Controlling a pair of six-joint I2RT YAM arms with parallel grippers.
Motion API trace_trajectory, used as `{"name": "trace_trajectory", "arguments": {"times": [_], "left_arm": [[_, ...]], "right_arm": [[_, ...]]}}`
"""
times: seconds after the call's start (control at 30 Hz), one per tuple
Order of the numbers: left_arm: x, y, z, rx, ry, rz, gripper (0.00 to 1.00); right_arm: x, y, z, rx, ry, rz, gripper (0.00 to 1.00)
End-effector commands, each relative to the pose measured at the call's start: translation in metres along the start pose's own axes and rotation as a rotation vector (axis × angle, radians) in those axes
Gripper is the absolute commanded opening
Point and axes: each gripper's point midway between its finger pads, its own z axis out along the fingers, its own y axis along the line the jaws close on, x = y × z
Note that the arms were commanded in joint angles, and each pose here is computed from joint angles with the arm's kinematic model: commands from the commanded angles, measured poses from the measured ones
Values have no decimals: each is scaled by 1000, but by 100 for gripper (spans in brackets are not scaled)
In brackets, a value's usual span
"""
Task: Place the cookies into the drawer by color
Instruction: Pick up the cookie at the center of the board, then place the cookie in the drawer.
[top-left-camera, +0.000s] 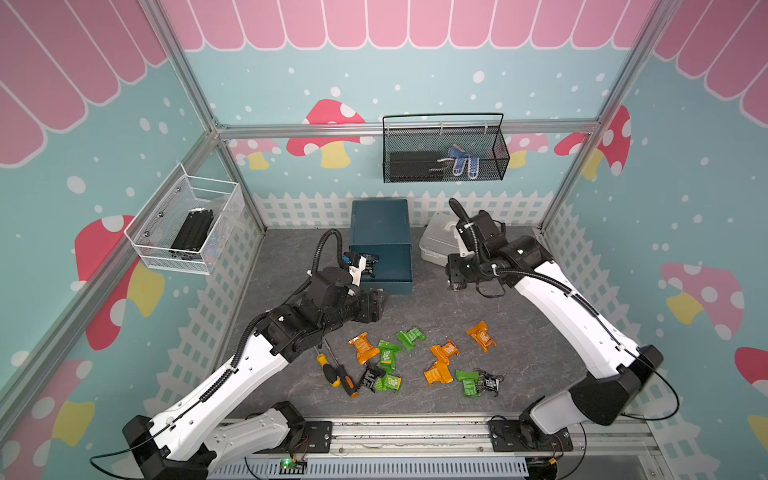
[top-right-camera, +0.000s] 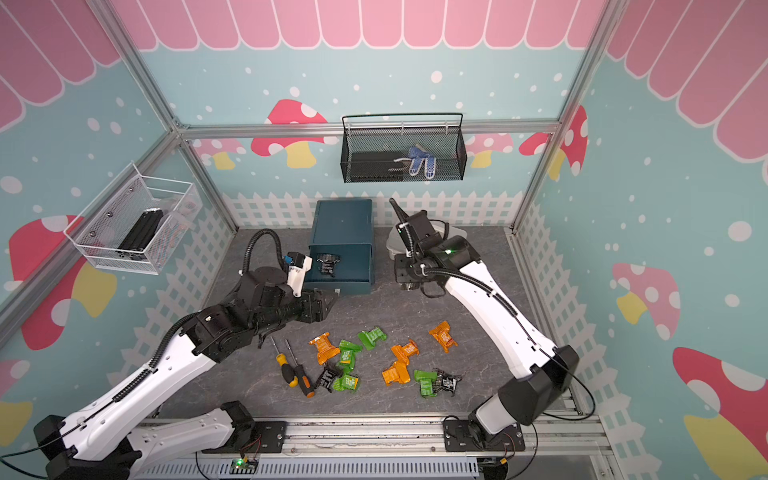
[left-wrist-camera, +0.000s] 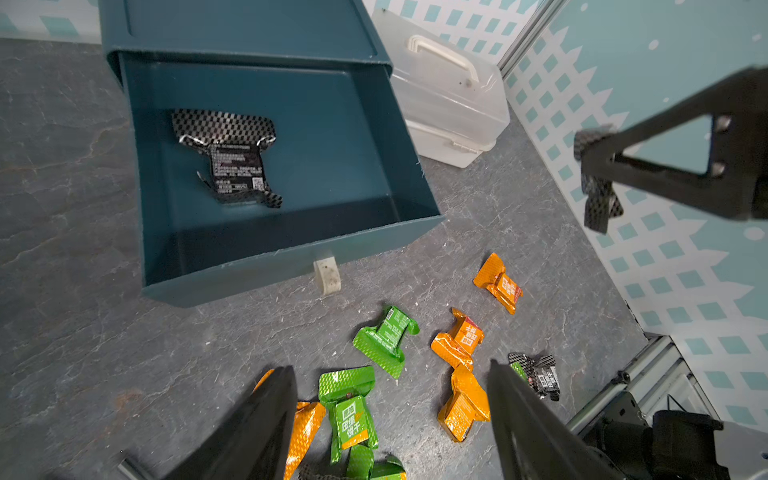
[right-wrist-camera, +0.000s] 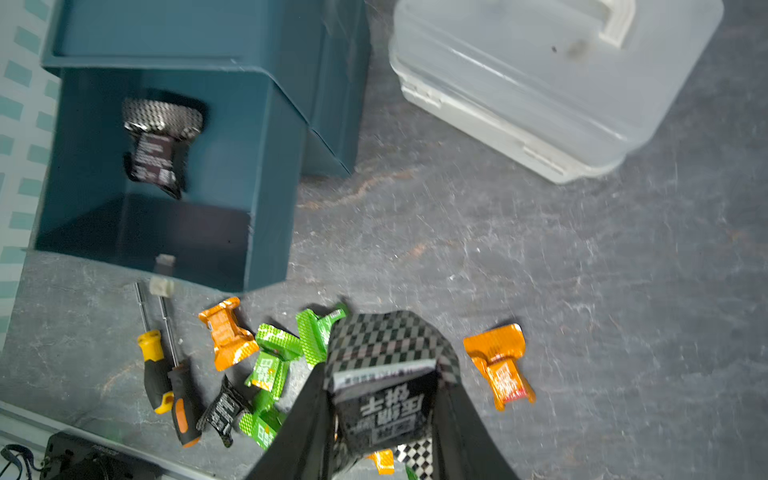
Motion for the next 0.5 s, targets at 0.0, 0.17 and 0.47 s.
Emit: {"name": "trace_trajectory", "arguments": {"times": [0.0,0.17,0.47], "left_arm": [[4,15,-3,-72,-15,-37,75],[16,27,0,-123,18,-50,75],[38,41,21,-190,85,-51,75]], "right_arm": [[-3,25,15,4,75,-78,31],[-28,68,42,-28,77,-143,31],[-34,95,102,-68,118,-142,32]]}}
